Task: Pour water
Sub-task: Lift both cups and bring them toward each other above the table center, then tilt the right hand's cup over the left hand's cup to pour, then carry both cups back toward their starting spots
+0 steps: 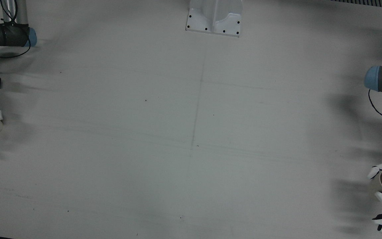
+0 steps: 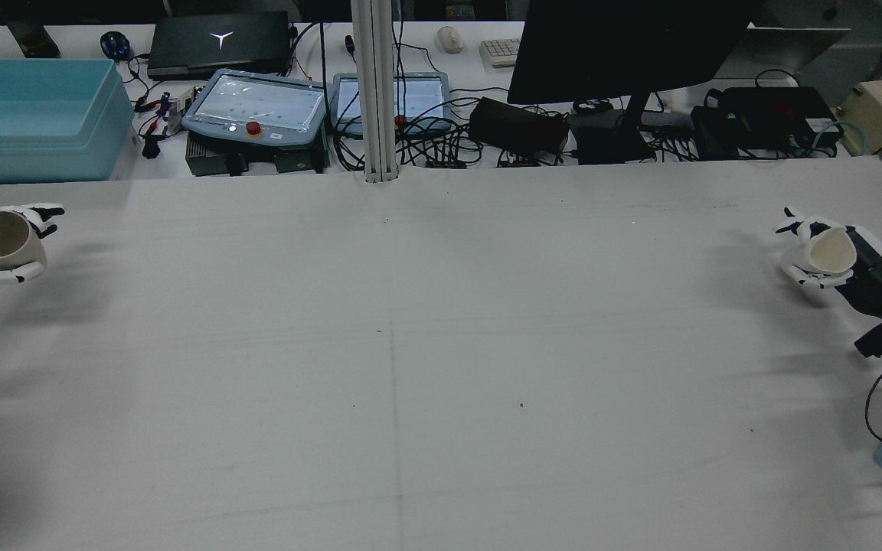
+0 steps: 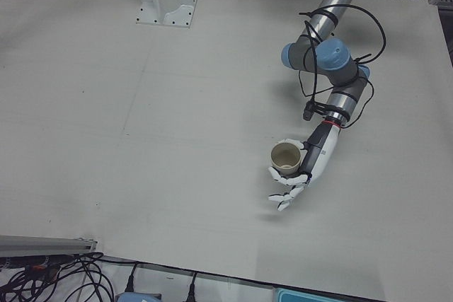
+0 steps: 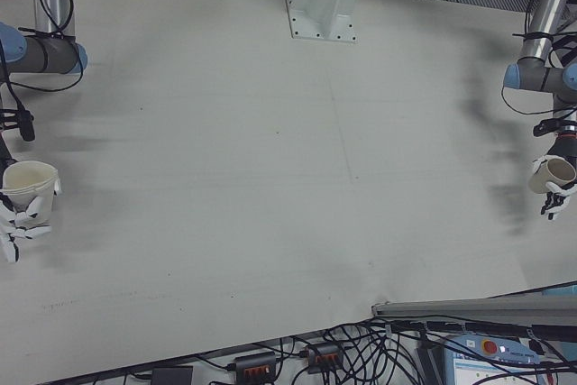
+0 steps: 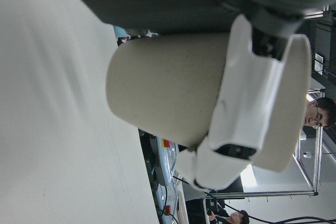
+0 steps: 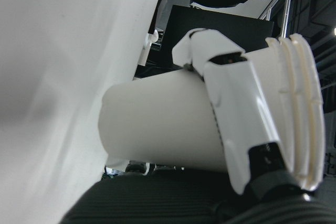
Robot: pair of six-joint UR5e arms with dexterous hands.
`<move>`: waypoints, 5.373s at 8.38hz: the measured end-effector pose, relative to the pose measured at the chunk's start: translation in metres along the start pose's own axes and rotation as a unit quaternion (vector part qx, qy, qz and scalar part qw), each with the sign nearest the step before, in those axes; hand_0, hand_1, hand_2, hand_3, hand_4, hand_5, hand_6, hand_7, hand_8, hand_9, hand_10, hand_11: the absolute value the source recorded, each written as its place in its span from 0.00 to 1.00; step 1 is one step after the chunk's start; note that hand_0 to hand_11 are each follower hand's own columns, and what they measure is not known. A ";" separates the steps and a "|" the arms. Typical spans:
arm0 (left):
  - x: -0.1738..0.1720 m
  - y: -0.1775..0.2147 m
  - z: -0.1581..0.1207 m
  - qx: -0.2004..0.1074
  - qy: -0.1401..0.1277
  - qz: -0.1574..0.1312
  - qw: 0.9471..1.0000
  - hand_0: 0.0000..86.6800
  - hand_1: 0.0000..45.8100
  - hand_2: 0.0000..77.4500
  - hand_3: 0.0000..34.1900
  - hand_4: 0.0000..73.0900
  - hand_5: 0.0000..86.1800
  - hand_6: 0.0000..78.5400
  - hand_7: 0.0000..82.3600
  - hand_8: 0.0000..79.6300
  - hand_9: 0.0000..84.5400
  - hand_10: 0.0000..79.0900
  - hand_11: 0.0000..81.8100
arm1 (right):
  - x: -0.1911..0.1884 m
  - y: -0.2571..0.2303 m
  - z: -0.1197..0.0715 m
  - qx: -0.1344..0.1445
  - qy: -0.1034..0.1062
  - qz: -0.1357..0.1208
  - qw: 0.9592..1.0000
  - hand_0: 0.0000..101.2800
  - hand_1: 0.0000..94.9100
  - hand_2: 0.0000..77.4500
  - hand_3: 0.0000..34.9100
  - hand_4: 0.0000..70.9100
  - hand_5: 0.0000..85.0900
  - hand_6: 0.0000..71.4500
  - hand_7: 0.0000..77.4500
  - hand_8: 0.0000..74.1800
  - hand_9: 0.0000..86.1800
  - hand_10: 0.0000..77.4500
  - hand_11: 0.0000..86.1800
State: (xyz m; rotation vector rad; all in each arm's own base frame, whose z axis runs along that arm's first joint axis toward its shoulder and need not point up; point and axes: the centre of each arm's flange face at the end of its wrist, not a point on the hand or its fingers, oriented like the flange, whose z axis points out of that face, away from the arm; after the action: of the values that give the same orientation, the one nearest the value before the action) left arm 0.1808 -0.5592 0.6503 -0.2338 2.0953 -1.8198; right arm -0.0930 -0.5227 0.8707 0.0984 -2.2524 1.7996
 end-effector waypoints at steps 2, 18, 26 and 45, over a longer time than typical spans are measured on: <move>0.000 0.046 0.037 -0.007 -0.001 -0.001 1.000 0.93 0.40 0.56 0.00 0.74 0.44 0.25 0.33 0.16 0.10 0.10 0.16 | -0.063 0.031 0.029 0.011 -0.050 0.008 0.999 0.79 0.32 0.51 0.01 0.38 0.77 0.34 0.49 0.06 0.08 0.02 0.06; -0.272 0.554 0.158 -0.121 -0.194 -0.020 0.973 0.93 0.40 0.56 0.00 0.74 0.44 0.29 0.34 0.17 0.09 0.07 0.11 | -0.109 0.576 0.151 0.016 -0.043 -0.177 0.983 0.79 0.26 0.57 0.02 0.45 0.78 0.56 0.85 0.08 0.15 0.04 0.12; -0.235 0.572 0.176 -0.120 -0.165 -0.027 0.979 0.93 0.40 0.56 0.00 0.74 0.44 0.33 0.36 0.17 0.11 0.07 0.12 | -0.037 0.630 0.104 0.010 -0.071 -0.270 0.960 0.79 0.24 0.58 0.01 0.65 0.79 0.40 0.73 0.02 0.10 0.04 0.11; -0.029 0.086 0.003 -0.061 -0.106 -0.015 0.992 0.93 0.38 0.57 0.01 0.75 0.45 0.24 0.34 0.15 0.09 0.10 0.17 | -0.016 -0.006 0.021 0.141 -0.009 0.038 0.989 0.79 0.24 0.58 0.01 0.48 0.81 0.47 0.64 0.15 0.15 0.17 0.27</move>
State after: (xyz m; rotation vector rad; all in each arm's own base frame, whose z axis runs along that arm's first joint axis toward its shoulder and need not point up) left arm 0.2174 -0.5377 0.5701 -0.4712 2.0628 -1.6066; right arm -0.0793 -0.5458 0.8688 0.0831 -2.0238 2.1557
